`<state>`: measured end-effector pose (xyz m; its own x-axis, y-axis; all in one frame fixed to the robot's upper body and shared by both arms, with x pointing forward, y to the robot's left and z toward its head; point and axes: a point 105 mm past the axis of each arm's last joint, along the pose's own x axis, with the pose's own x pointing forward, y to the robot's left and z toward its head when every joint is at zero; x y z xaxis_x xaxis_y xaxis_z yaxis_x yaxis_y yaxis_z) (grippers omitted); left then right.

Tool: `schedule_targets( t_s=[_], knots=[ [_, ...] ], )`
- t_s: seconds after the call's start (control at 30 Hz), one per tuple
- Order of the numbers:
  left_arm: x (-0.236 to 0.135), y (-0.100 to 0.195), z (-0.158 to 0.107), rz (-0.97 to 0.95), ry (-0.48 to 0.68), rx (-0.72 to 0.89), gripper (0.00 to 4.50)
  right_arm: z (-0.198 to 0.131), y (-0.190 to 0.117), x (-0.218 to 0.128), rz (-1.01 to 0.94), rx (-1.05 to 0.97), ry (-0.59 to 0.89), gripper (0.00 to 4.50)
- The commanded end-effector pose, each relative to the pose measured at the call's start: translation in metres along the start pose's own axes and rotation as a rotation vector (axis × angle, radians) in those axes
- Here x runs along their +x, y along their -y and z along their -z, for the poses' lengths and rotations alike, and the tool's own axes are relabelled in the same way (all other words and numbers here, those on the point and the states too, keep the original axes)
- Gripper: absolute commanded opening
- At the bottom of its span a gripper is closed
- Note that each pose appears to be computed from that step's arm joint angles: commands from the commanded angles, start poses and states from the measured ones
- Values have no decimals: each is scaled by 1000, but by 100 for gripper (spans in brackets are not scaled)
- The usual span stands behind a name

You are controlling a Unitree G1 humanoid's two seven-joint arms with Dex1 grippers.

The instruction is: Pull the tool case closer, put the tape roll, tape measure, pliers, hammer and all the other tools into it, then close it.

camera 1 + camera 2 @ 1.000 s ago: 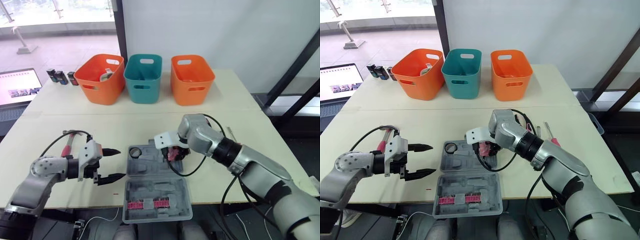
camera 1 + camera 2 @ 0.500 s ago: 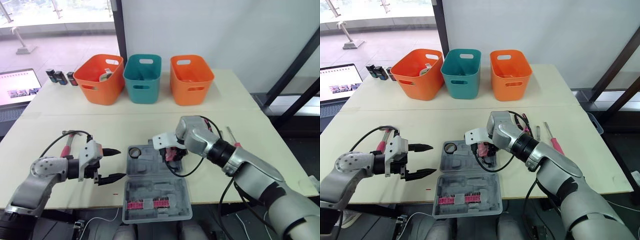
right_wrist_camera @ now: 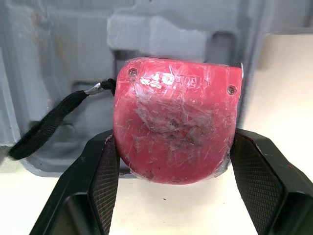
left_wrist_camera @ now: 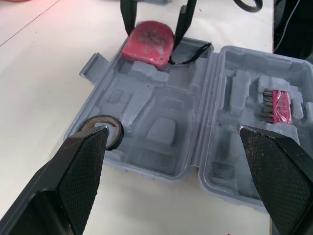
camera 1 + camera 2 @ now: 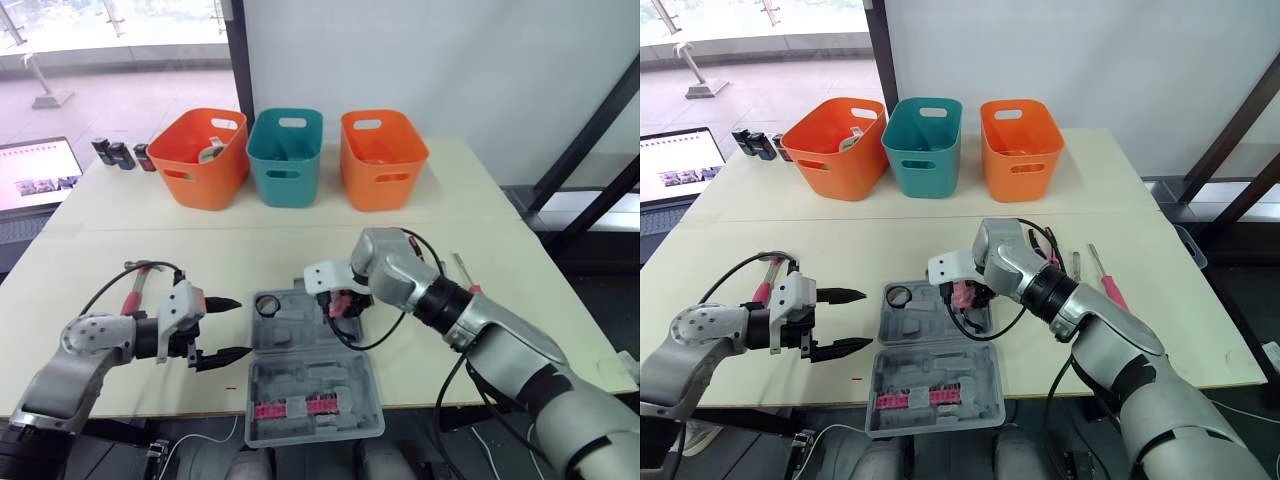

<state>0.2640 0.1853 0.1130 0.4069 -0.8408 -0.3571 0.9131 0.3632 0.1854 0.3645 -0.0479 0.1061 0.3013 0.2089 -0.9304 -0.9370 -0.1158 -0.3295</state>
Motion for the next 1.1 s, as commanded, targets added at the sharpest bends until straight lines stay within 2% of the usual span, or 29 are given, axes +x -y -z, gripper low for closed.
schedule_targets(
  t_s=[0.03, 0.23, 0.47, 0.97, 1.03, 1.1],
  knots=[
    [0, 1, -8, 10, 16, 33, 450, -9, 5, -12, 29, -15, 38, 283],
    [1, 0, -8, 11, 17, 34, 450, -6, 2, -6, 22, -19, 25, 283],
    [1, 0, -9, 10, 19, 32, 450, 9, 2, 7, 27, -60, -58, 283],
    [2, 1, -9, 14, 21, 28, 450, 0, 8, 5, 43, -66, -42, 283],
    [3, 1, -9, 14, 19, 27, 450, -1, 9, 5, 47, -67, -40, 386],
    [3, 1, -8, 14, 17, 27, 450, -3, 10, 3, 54, -65, -27, 443]
  ],
)
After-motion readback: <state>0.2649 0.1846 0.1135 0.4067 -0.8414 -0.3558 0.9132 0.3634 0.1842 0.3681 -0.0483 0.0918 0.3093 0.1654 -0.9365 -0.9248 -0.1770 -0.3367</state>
